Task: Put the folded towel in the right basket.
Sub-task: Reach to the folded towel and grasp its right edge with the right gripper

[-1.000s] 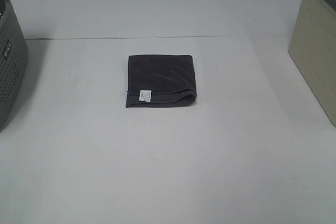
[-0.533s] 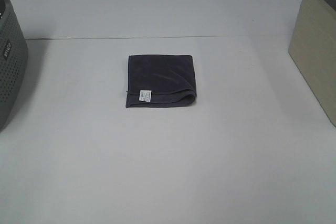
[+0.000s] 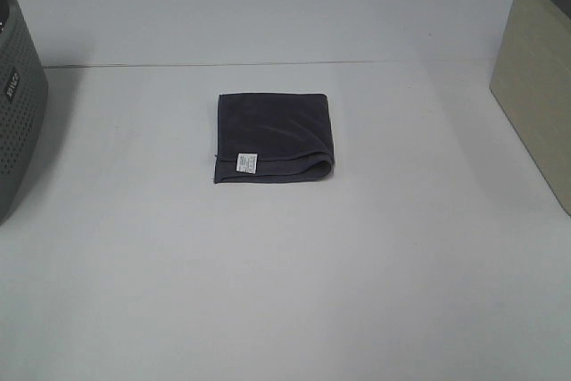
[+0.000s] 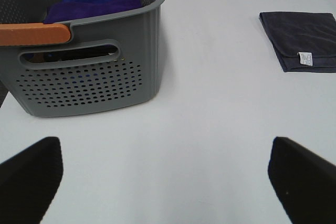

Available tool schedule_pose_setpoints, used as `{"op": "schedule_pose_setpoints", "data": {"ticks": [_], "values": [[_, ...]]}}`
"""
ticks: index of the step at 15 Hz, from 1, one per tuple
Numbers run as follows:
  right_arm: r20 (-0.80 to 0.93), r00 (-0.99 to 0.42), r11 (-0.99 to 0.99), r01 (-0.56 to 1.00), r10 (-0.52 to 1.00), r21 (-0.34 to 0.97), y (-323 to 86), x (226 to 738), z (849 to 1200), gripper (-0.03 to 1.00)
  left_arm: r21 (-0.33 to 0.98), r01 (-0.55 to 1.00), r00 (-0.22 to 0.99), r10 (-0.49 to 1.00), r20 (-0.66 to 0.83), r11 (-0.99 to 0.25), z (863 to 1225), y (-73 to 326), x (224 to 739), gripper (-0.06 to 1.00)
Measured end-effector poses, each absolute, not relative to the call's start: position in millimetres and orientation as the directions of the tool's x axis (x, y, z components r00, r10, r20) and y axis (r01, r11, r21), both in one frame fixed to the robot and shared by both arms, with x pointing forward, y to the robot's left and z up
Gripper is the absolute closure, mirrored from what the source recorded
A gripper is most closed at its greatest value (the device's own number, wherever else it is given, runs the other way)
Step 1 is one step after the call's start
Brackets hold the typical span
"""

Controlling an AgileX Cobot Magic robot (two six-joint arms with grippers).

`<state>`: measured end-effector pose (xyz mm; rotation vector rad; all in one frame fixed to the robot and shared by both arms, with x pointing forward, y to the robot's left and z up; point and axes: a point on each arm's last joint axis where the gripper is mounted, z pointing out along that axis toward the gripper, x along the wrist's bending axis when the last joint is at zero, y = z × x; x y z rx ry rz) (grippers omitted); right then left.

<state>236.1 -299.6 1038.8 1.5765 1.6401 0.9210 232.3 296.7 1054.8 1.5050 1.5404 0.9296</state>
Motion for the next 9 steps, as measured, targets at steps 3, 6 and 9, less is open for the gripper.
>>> {"op": "schedule_pose_setpoints", "data": {"ticks": [3, 6, 9], "values": [[0.033, -0.057, 0.008, 0.605, 0.998, 0.796, -295.9, 252.0, 1074.0, 0.02, 0.901, 0.433, 0.000, 0.999, -0.037, 0.033, 1054.8, 296.7, 232.3, -0.05], [0.116, -0.084, -0.013, 0.755, 0.990, 0.656, -284.3, 322.1, 1142.5, 0.02, 0.901, 0.433, 0.000, 0.999, -0.037, 0.033, 1054.8, 296.7, 232.3, -0.05], [0.132, -0.082, -0.016, 0.791, 0.988, 0.612, -277.6, 420.0, 1190.0, 0.02, 0.901, 0.433, 0.000, 0.999, -0.037, 0.033, 1054.8, 296.7, 232.3, -0.05]]}}
